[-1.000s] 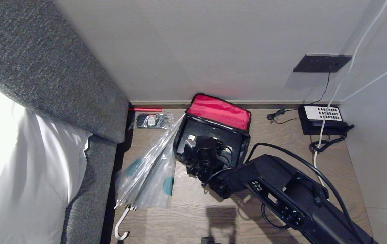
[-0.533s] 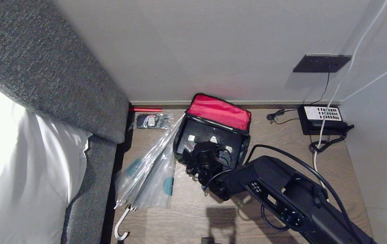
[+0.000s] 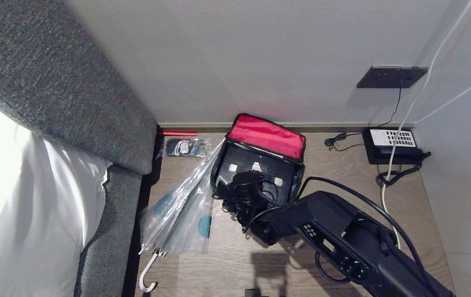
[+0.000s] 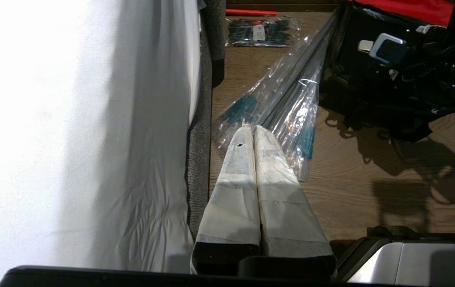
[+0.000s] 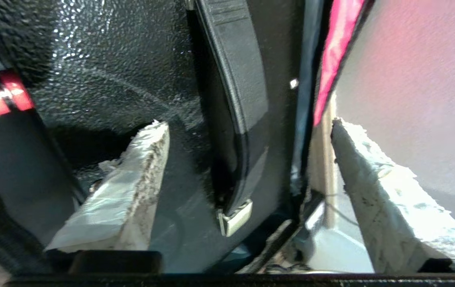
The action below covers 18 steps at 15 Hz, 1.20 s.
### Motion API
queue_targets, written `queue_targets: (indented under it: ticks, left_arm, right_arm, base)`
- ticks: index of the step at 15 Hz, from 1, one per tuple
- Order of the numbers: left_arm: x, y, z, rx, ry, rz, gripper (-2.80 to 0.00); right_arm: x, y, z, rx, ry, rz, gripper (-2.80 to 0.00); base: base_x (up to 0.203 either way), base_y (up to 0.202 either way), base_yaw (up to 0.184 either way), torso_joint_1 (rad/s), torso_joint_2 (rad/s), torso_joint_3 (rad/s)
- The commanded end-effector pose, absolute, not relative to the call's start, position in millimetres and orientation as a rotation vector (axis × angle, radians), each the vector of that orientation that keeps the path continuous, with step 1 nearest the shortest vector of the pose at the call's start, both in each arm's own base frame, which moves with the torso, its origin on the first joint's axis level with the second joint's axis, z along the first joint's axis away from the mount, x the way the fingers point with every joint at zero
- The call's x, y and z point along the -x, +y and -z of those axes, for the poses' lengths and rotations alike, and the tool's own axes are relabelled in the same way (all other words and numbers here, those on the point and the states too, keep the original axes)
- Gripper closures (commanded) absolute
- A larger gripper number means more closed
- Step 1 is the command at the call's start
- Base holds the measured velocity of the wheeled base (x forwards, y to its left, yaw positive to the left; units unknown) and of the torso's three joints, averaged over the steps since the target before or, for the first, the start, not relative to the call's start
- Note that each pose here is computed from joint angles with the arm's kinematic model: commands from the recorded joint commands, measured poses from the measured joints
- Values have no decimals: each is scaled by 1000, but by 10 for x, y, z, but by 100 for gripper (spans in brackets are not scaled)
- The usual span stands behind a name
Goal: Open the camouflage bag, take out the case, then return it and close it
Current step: Grip the handle
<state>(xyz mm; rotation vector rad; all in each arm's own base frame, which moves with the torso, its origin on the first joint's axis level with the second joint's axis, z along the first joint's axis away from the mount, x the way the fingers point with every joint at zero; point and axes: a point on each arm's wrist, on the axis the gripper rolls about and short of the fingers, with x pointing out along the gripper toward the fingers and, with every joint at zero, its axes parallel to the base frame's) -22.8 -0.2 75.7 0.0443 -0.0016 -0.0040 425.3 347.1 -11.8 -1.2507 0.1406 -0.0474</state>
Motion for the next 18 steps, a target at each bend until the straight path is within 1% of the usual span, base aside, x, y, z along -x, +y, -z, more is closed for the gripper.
queue_targets:
  ticks: [1,4,5,8,13,18]
  left_arm:
    - [228,-2,-753,-44,-3,3,0]
    - [228,-2,-752,-44,-2,3,0]
    - [228,-2,-752,-44,-2,3,0]
    - [228,-2,-752,-44,-2,3,0]
    - [228,-2,-752,-44,-2,4,0]
    - [228,-2,-753,-44,-3,3,0]
  right_arm:
    - [-4257,3460,187,1292,160,77,-280]
    - [-4305,3402,172,1332,175,108,-280]
    - [-4358,3343,132,1352,172,148,-280]
    - [-4411,3287,84,1382,131,209,-280]
    - [-4395,3314,-22,1323,142,275,-280]
    - [-4434,3269,89,1347,170,271,-280]
  base:
    - [0,0,0,0,0,0]
    - [0,0,0,0,0,0]
    - [0,0,0,0,0,0]
    - [0,0,0,0,0,0]
    - [0,0,0,0,0,0]
    - [0,0,0,0,0,0]
